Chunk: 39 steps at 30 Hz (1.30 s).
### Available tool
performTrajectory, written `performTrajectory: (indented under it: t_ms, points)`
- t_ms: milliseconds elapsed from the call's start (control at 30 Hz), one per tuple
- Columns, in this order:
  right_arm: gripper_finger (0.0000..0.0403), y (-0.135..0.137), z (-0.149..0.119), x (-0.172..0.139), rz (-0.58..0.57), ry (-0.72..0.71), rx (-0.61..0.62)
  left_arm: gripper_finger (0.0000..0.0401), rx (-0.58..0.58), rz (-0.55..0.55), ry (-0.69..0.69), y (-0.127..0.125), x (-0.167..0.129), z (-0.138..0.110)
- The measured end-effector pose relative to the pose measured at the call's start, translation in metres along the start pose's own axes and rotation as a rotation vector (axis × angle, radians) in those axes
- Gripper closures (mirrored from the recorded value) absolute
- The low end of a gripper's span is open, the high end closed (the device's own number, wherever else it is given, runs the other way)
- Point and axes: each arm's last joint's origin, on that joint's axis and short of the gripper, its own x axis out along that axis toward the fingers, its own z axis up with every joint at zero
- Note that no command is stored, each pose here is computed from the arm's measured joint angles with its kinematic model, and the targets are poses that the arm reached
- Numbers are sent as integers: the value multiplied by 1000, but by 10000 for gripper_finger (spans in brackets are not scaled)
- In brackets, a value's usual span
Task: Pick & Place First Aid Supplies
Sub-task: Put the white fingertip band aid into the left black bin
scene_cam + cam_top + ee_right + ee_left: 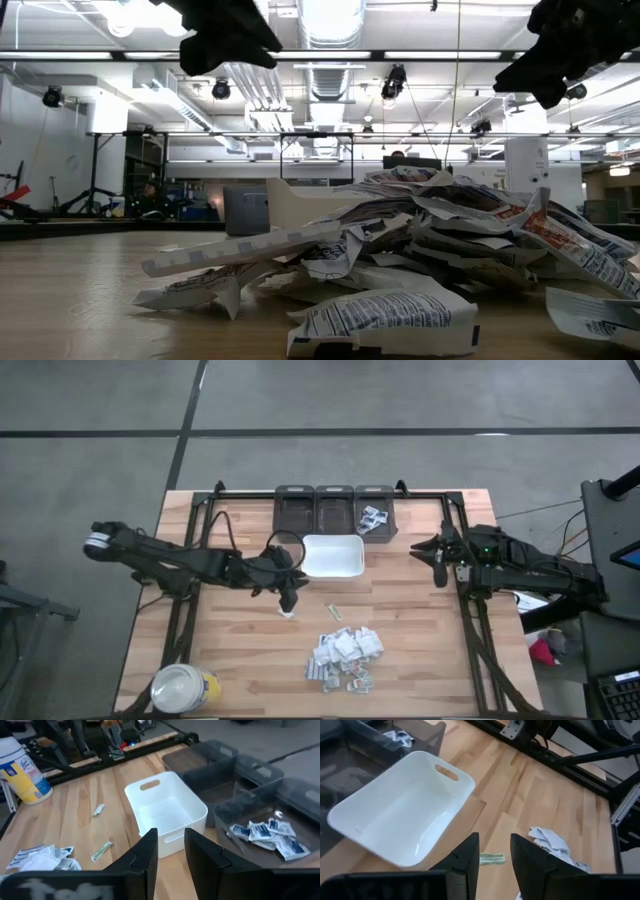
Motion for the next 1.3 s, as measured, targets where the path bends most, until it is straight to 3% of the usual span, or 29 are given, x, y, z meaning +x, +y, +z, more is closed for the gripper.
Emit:
performTrajectory:
  t_ms: [733,1300]
  points:
    - [330,-3,-9,-48,66,-279,-2,293,5,12,109,-28,17,12]
    - [312,-6,-20,-37,58,-220,51,293,-83,6,217,-59,24,-7]
